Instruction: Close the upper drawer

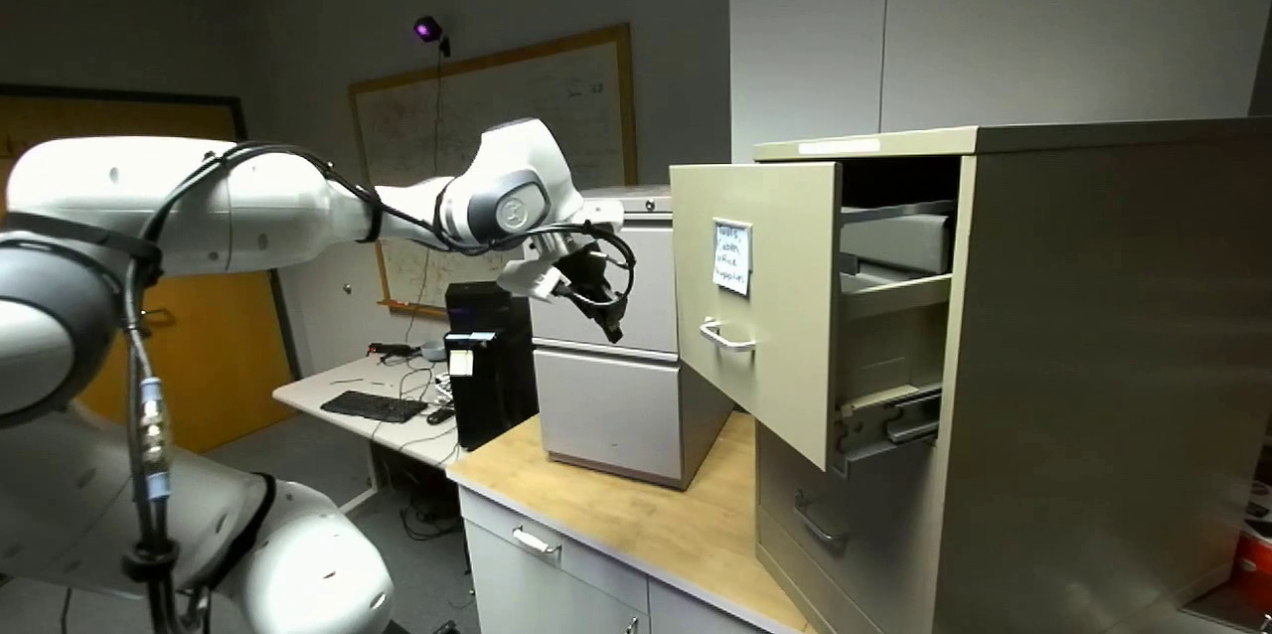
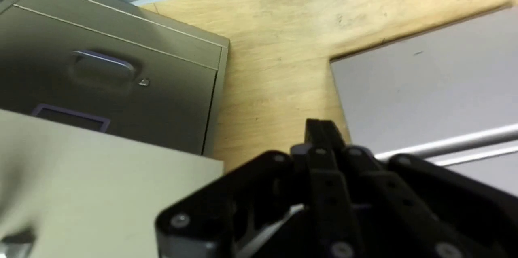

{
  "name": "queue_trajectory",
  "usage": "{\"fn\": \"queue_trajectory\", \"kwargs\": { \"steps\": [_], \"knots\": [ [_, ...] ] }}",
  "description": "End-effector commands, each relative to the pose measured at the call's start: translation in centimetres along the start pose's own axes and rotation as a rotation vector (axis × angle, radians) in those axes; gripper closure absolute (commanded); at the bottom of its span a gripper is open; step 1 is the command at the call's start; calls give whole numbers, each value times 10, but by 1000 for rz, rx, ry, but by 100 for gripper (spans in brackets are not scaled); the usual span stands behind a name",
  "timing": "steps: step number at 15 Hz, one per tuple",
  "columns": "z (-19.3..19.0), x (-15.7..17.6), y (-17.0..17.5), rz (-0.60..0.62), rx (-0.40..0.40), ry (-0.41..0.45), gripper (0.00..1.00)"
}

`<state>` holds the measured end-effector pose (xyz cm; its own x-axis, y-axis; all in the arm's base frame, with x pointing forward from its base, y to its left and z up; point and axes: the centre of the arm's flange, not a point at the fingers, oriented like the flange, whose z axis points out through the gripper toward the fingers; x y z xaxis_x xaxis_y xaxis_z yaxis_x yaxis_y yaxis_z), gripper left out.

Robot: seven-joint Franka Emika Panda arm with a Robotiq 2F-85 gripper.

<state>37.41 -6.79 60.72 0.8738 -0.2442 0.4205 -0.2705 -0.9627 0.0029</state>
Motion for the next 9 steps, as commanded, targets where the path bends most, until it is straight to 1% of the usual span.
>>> {"fn": "queue_trajectory", "kwargs": {
  "steps": [1,4,9],
  "knots": [
    [-22,-25,42,138,-26,136,100],
    [-36,-39,74,231,-34,230,100],
    [-58,-74,123,390,-38,370,100]
  ]
}}
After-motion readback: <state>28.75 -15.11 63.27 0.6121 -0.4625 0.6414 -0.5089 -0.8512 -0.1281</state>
